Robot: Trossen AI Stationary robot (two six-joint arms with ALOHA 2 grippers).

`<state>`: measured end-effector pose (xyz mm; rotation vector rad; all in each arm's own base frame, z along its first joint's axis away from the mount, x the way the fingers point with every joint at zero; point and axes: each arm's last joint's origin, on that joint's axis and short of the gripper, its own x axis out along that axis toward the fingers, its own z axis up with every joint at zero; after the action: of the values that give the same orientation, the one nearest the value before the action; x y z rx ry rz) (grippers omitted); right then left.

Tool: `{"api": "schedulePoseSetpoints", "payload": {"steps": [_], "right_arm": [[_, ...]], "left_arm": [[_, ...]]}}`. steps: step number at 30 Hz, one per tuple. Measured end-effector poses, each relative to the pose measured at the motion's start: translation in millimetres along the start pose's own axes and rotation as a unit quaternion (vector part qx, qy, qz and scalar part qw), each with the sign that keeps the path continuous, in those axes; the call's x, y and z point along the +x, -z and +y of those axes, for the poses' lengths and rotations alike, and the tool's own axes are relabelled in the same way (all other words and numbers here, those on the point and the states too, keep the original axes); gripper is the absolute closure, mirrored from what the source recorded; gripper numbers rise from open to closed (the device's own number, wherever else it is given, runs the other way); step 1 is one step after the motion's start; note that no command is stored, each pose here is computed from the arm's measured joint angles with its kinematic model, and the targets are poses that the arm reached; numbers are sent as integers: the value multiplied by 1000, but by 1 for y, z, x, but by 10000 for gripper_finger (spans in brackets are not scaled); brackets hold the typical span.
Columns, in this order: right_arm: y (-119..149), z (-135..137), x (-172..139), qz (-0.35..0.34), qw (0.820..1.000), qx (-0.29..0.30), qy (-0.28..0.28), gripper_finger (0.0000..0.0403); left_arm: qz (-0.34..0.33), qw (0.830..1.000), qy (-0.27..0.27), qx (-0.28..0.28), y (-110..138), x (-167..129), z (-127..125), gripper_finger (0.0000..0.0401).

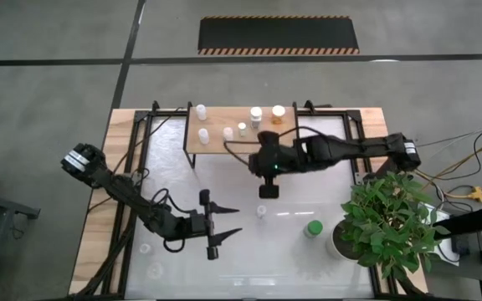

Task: Pick and place medicine bottles onto shelf by color
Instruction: Put the transparent pill bottle on the shelf

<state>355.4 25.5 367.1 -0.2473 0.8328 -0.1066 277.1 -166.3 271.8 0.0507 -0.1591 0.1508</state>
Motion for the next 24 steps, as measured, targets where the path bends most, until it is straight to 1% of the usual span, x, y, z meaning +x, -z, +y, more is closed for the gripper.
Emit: {"api": "schedulePoseSetpoints", "payload": {"steps": [5,10,13,17,21,24], "right_arm": [[8,25,10,-23,999,-19,-17,394],[27,48,16,-40,998,-35,-34,394],[39,57,17,-64,996,-40,-40,394],[51,61,15,-94,994,-37,-43,394],[61,63,12,-145,988,-26,-51,394],[71,68,19,-219,971,-15,-91,394]], "left_arm": [[0,1000,0,-13,0,0,0,189],[0,1000,0,-26,0,0,0,189],[1,999,0,-37,1,-1,0,189],[2,999,-1,-37,2,-1,1,189],[2,999,-2,-37,2,0,1,189],[2,999,-2,-48,3,0,0,189]]}}
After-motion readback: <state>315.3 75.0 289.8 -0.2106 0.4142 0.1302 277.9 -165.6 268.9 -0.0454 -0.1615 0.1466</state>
